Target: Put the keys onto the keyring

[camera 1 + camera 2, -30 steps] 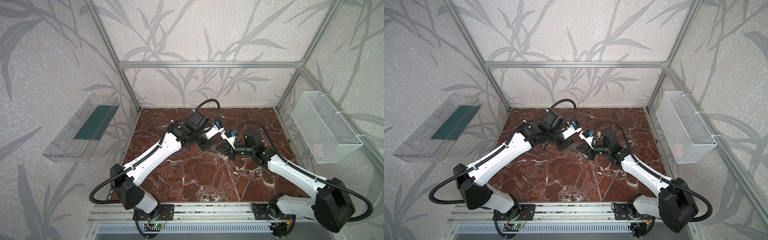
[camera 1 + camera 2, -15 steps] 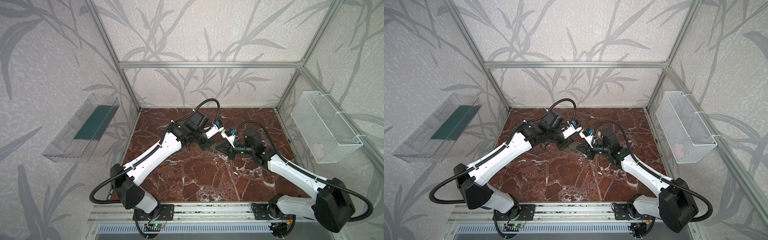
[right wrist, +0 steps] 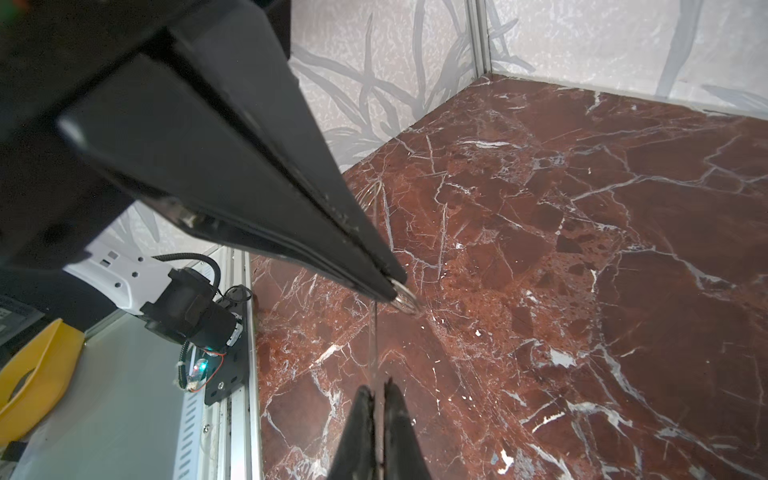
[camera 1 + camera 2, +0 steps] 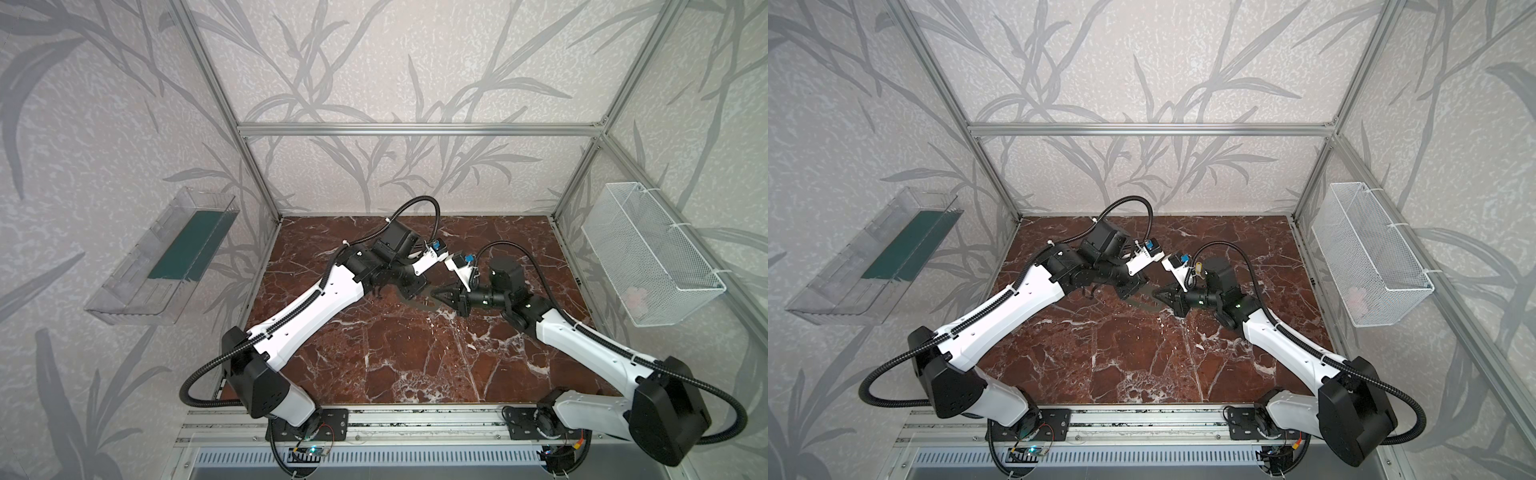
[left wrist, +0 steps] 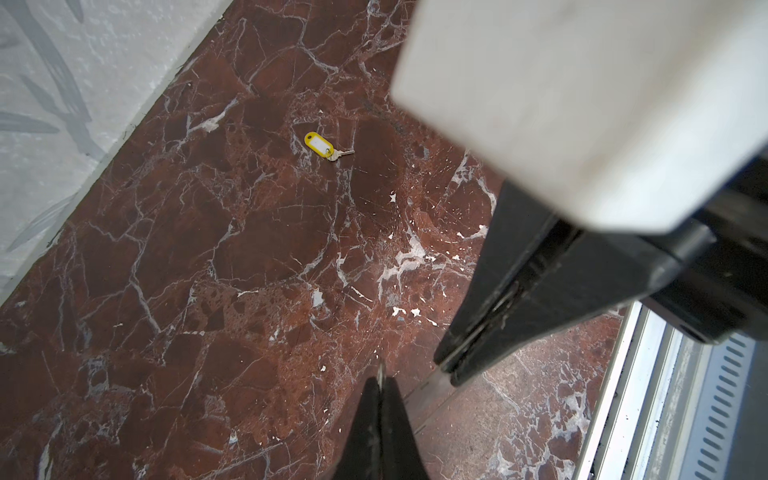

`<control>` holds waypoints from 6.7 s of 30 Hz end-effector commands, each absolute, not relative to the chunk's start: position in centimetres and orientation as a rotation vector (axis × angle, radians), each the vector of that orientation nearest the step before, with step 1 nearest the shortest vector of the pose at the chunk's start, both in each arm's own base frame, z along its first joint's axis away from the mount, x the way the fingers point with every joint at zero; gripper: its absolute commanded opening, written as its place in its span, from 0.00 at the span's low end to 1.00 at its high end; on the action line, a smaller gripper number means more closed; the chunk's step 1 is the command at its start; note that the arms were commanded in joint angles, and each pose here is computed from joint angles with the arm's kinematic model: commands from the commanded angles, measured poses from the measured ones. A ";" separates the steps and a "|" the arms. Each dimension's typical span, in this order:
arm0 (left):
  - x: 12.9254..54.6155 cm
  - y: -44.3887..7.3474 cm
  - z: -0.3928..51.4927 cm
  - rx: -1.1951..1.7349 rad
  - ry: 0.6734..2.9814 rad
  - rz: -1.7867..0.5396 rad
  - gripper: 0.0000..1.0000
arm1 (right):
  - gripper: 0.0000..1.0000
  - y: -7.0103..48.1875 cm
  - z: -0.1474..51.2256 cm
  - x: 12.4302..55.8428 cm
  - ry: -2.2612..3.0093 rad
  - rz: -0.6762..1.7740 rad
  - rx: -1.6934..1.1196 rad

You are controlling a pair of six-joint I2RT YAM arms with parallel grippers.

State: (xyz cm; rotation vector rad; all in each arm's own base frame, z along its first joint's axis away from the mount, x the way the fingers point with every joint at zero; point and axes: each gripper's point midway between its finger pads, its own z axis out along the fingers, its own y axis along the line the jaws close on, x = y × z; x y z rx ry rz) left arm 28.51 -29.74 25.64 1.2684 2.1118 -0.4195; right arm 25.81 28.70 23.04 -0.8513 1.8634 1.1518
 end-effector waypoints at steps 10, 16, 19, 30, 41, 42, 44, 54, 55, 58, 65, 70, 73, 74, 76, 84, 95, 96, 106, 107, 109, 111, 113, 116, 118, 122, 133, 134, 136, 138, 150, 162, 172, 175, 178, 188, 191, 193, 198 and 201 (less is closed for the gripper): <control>28.9 -30.0 25.4 1.238 2.122 -0.425 0.00 | 0.00 29.3 26.4 26.4 1.761 1.237 -0.761; 29.0 -30.1 25.7 1.226 2.112 -0.436 0.00 | 0.00 29.6 26.5 26.4 1.753 1.238 -0.773; 29.0 -30.3 25.8 1.226 2.106 -0.449 0.00 | 0.00 30.1 26.9 26.0 1.735 1.244 -0.806; 29.2 -30.4 25.2 1.224 2.120 -0.439 0.00 | 0.00 30.8 27.9 25.2 1.706 1.241 -0.837; 29.6 -29.4 23.9 1.210 2.160 -0.361 0.00 | 0.00 30.3 28.6 25.2 1.737 1.252 -0.770; 29.7 -29.3 23.8 1.206 2.164 -0.352 0.00 | 0.00 30.3 28.8 25.2 1.739 1.255 -0.763; 30.0 -29.1 23.6 1.185 2.174 -0.330 0.00 | 0.00 30.0 28.9 25.7 1.768 1.245 -0.720; 30.6 -28.7 24.3 1.119 2.143 -0.303 0.00 | 0.00 27.9 26.3 27.6 1.966 1.073 -0.545; 30.6 -28.6 24.4 1.116 2.138 -0.300 0.00 | 0.00 28.0 26.5 27.7 1.964 1.081 -0.540; 30.7 -28.5 24.2 1.105 2.138 -0.296 0.00 | 0.00 28.5 27.4 27.4 1.929 1.143 -0.538; 30.3 -28.7 24.6 1.097 2.118 -0.332 0.00 | 0.00 27.6 25.8 28.6 1.999 1.013 -0.521; 29.8 -29.1 26.0 1.097 2.071 -0.386 0.00 | 0.00 27.4 23.5 29.3 2.047 0.958 -0.501; 29.7 -29.0 26.4 1.096 2.062 -0.387 0.00 | 0.00 27.0 22.4 29.8 2.068 0.911 -0.489; 29.7 -28.9 26.4 1.096 2.062 -0.383 0.00 | 0.00 26.8 22.2 29.9 2.073 0.893 -0.483; 29.6 -28.8 26.3 1.100 2.064 -0.374 0.00 | 0.00 26.4 21.9 30.2 2.080 0.856 -0.477; 29.6 -28.8 26.0 1.105 2.073 -0.379 0.00 | 0.00 25.0 21.8 30.9 2.084 0.754 -0.428; 29.9 -29.0 26.3 1.087 2.059 -0.385 0.00 | 0.00 27.2 23.9 29.0 1.969 0.868 -0.594; 29.9 -29.1 26.4 1.082 2.056 -0.388 0.00 | 0.00 27.5 24.0 28.7 1.961 0.870 -0.616; 30.4 -29.4 26.9 1.050 2.034 -0.400 0.00 | 0.00 29.5 25.5 27.0 1.880 0.944 -0.726; 30.4 -29.4 26.8 1.049 2.035 -0.399 0.00 | 0.00 29.7 25.7 26.9 1.873 0.956 -0.728; 30.4 -29.4 26.8 1.044 2.034 -0.397 0.00 | 0.00 29.8 26.0 26.9 1.865 0.975 -0.723; 30.4 -29.4 26.8 1.041 2.032 -0.400 0.00 | 0.00 29.8 26.0 26.9 1.863 0.978 -0.717; 30.4 -29.4 26.9 1.038 2.030 -0.400 0.00 | 0.00 29.5 25.8 27.5 1.879 0.944 -0.683; 30.4 -29.3 27.1 1.037 2.024 -0.399 0.00 | 0.00 28.7 24.8 28.6 1.919 0.864 -0.635; 30.3 -29.2 27.2 1.037 2.021 -0.401 0.00 | 0.00 28.4 24.5 29.1 1.930 0.839 -0.616; 30.2 -29.1 27.2 1.041 2.023 -0.395 0.00 | 0.00 28.0 24.4 29.8 1.934 0.813 -0.576; 30.3 -28.6 26.6 1.055 2.040 -0.348 0.00 | 0.00 26.1 25.1 30.9 1.925 0.771 -0.520; 30.4 -28.6 26.7 1.058 2.034 -0.342 0.00 | 0.00 26.5 25.3 30.6 1.926 0.792 -0.551; 30.5 -28.4 26.6 1.065 2.023 -0.325 0.00 | 0.00 27.5 25.6 30.0 1.940 0.846 -0.620; 30.8 -28.4 26.8 1.061 2.009 -0.305 0.00 | 0.00 28.1 25.7 29.4 1.950 0.892 -0.658; 31.4 -28.4 28.2 1.045 1.865 -0.265 0.00 | 0.00 28.2 26.6 28.7 2.019 0.950 -0.647; 30.2 -27.9 28.6 1.104 1.815 -0.258 0.00 | 0.00 27.3 26.1 30.7 2.047 0.925 -0.551; 29.9 -28.6 29.0 1.101 1.799 -0.320 0.00 | 0.00 29.5 27.2 29.6 1.991 1.054 -0.651; 30.1 -28.8 29.2 1.083 1.798 -0.325 0.00 | 0.00 30.1 27.4 28.9 1.977 1.082 -0.678; 30.2 -29.0 29.3 1.068 1.805 -0.343 0.00 | 0.00 30.2 27.5 28.8 1.968 1.109 -0.661; 29.7 -28.9 29.7 0.981 1.919 -0.429 0.00 | 0.00 29.4 26.8 30.9 1.927 0.997 -0.581; 29.5 -28.8 29.6 0.971 1.964 -0.439 0.00 | 0.00 29.1 26.7 31.3 1.912 0.950 -0.592; 29.4 -28.8 29.7 0.965 1.986 -0.451 0.00 | 0.00 29.0 26.4 31.4 1.912 0.917 -0.612; 29.2 -29.2 30.0 0.966 2.014 -0.485 0.00 | 0.00 28.5 26.3 31.6 1.907 0.841 -0.661; 29.4 -29.0 29.9 0.957 2.042 -0.465 0.00 | 0.00 28.2 26.5 31.4 1.901 0.803 -0.687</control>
